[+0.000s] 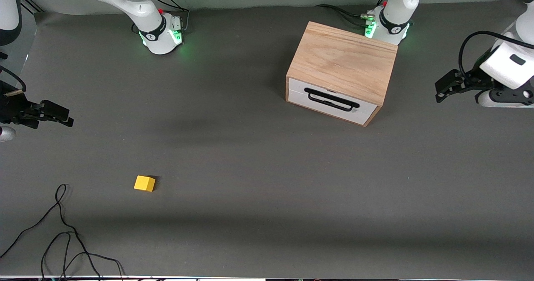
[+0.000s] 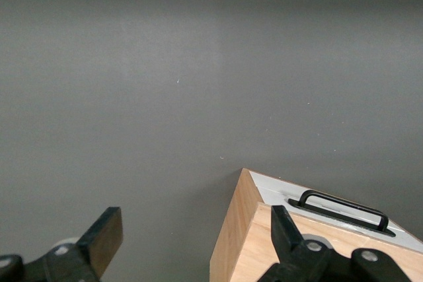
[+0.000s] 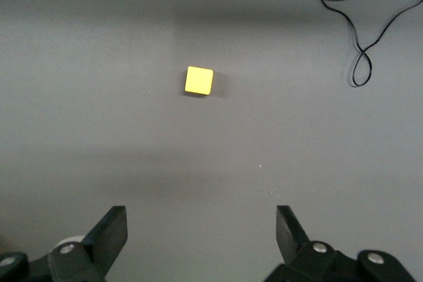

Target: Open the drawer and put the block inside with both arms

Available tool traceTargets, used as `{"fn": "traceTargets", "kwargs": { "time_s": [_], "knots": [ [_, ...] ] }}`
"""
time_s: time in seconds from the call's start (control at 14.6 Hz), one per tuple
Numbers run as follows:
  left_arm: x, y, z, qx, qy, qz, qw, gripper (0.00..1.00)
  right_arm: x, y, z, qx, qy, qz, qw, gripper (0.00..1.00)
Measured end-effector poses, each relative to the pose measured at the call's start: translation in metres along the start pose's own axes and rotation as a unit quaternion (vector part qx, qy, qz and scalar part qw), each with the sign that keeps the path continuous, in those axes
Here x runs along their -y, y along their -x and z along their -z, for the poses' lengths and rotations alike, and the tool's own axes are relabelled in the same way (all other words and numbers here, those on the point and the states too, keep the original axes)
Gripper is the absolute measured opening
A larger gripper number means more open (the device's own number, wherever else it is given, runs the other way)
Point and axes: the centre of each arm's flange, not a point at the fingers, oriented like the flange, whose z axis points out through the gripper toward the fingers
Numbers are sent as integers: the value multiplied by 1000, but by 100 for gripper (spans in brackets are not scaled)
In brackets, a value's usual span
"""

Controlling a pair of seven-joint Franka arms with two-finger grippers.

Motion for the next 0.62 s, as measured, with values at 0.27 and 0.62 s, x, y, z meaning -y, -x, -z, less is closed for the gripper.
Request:
{"fn": "traceTargets", "kwargs": {
  "time_s": [0.27,0.62],
  "knots": [
    [4,0,0,1,0,-2,1000,100,0,-2,-1,-5,0,0,1000,100],
    [2,1,-1,4,0,-4,1000,100,1,-5,-6,-1,0,0,1000,100]
  ]
}}
